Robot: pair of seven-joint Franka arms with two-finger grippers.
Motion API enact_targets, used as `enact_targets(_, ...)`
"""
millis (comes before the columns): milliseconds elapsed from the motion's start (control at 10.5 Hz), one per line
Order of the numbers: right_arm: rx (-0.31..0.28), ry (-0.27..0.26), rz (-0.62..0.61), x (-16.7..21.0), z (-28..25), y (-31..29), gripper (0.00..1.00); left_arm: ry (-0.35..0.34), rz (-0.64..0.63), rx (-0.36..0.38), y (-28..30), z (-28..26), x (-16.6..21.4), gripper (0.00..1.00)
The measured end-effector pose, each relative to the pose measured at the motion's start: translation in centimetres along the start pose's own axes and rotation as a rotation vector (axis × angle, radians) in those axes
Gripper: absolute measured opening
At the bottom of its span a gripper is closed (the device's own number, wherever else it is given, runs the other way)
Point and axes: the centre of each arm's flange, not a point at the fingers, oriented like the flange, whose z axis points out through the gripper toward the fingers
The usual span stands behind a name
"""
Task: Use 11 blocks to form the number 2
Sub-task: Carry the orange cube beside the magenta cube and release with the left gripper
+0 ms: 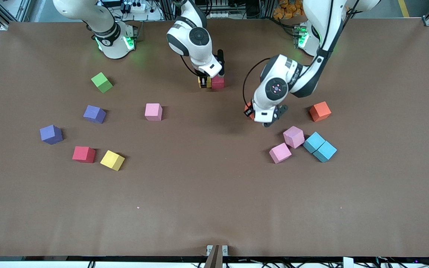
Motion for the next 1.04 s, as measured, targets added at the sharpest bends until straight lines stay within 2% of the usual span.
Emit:
enact_targets(190, 0.001, 0.002, 0.005, 0.0, -0.1, 0.1, 0.91, 0.002, -0.093, -0.025, -1.7, 1.4, -1.8, 0.61)
enact_targets(285, 0.0, 0.004, 0.007, 0.0, -0.2, 0.2, 0.99, 0.005, -0.15, -0.046, -2.9, 2.4, -2.4, 0.61)
enact_targets(664, 0.028, -0.025, 0.03, -0.6, -3.1, 1.1, 1.0, -0.017, -0.429, -0.052, -4.2, 3.5, -6.6, 0.61)
enact_targets(854, 0.047, -0.04, 0.054, -1.8, -6.1, 1.8, 1.0, -0.031, -0.515, -0.047, -4.4, 3.6, -8.5, 0.61)
enact_targets(1044, 0.069, -0.053, 0.11, -3.9, -8.8, 3.7, 1.0, -0.046, -0.6, -0.061, -4.2, 3.3, -8.8, 0.61)
